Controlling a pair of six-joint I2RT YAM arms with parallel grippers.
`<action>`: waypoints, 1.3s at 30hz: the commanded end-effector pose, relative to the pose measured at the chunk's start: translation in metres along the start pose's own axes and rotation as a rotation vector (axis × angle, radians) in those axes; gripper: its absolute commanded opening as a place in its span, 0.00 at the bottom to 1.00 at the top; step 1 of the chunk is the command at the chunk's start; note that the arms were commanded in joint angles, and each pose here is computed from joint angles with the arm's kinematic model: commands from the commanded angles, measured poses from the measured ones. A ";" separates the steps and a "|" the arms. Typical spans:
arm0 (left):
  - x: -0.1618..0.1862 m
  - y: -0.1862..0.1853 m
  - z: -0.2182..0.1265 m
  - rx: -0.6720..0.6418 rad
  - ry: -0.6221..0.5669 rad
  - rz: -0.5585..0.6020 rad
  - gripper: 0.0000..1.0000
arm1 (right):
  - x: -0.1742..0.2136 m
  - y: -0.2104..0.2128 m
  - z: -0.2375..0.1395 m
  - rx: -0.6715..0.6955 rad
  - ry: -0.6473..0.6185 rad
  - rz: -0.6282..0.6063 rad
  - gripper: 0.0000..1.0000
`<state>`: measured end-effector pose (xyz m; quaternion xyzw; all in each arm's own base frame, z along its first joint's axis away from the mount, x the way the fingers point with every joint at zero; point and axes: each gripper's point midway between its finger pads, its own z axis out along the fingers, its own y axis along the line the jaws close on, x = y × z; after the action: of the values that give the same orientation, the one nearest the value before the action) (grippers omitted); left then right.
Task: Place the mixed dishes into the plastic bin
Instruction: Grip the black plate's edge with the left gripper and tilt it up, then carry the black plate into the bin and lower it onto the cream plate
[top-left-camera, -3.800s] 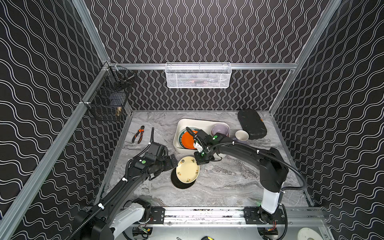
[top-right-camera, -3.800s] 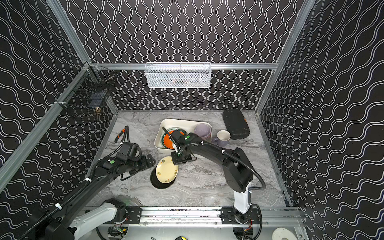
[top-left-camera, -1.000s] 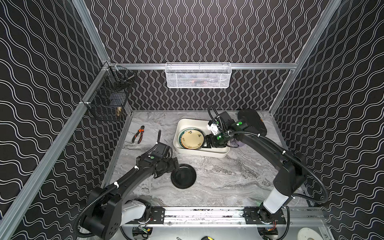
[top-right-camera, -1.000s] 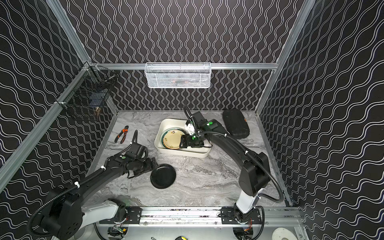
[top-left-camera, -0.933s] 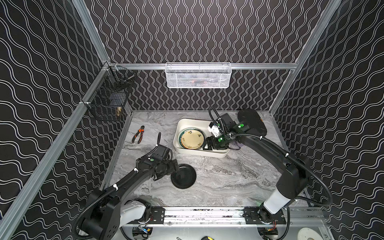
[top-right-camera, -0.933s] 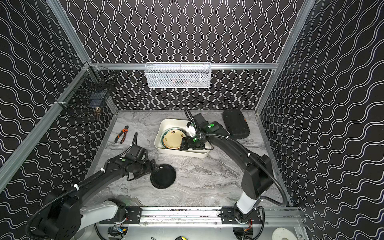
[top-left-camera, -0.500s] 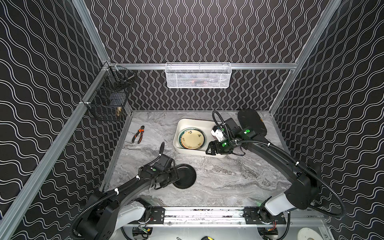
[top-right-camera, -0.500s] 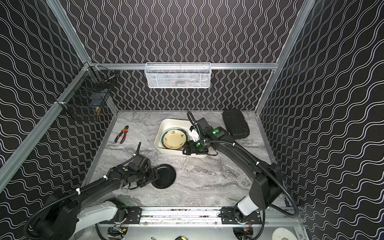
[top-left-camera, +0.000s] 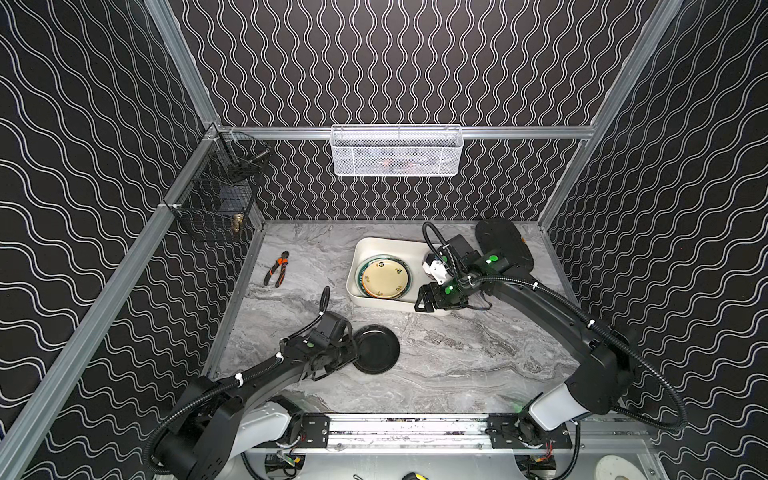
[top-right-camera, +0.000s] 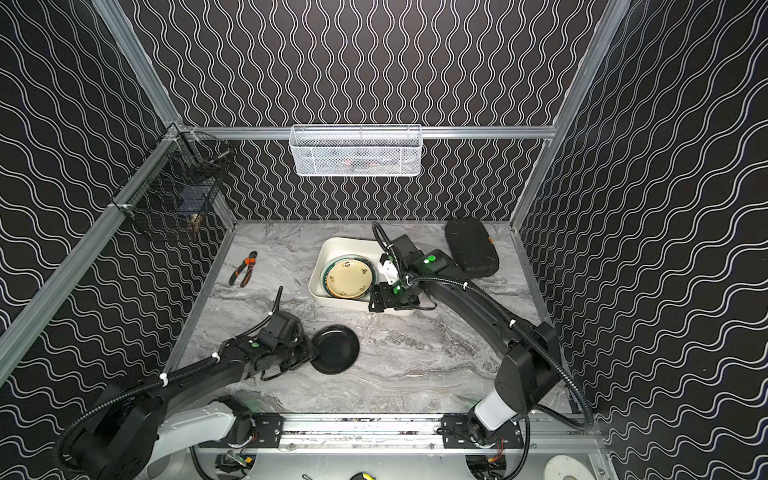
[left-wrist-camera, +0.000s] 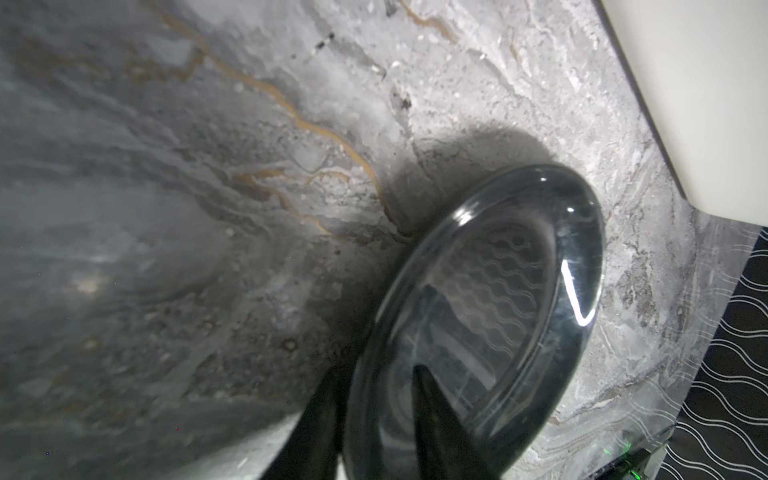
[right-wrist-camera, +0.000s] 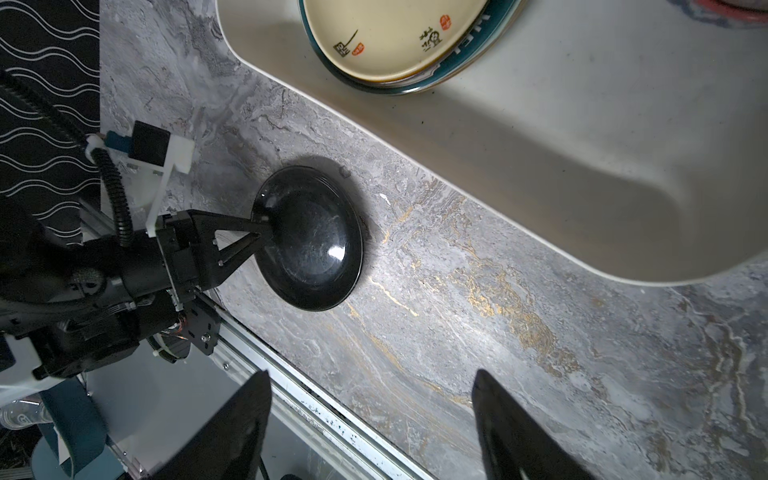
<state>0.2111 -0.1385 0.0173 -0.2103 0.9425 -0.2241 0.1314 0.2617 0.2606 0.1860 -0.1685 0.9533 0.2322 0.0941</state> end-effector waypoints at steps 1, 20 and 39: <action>0.010 0.023 0.004 -0.097 0.036 -0.015 0.16 | 0.001 -0.001 -0.002 0.007 0.015 -0.010 0.77; -0.014 -0.051 -0.043 0.008 0.078 0.196 0.00 | -0.013 0.016 -0.046 -0.053 -0.116 -0.024 0.79; -0.142 -0.167 -0.087 0.147 -0.145 0.299 0.00 | -0.052 0.017 -0.080 -0.056 -0.253 -0.022 0.99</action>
<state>0.3407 -0.1785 0.1917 -0.0803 0.9394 -0.2456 0.2253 0.2887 0.2519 0.2691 -0.1530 0.9278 0.2769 0.1977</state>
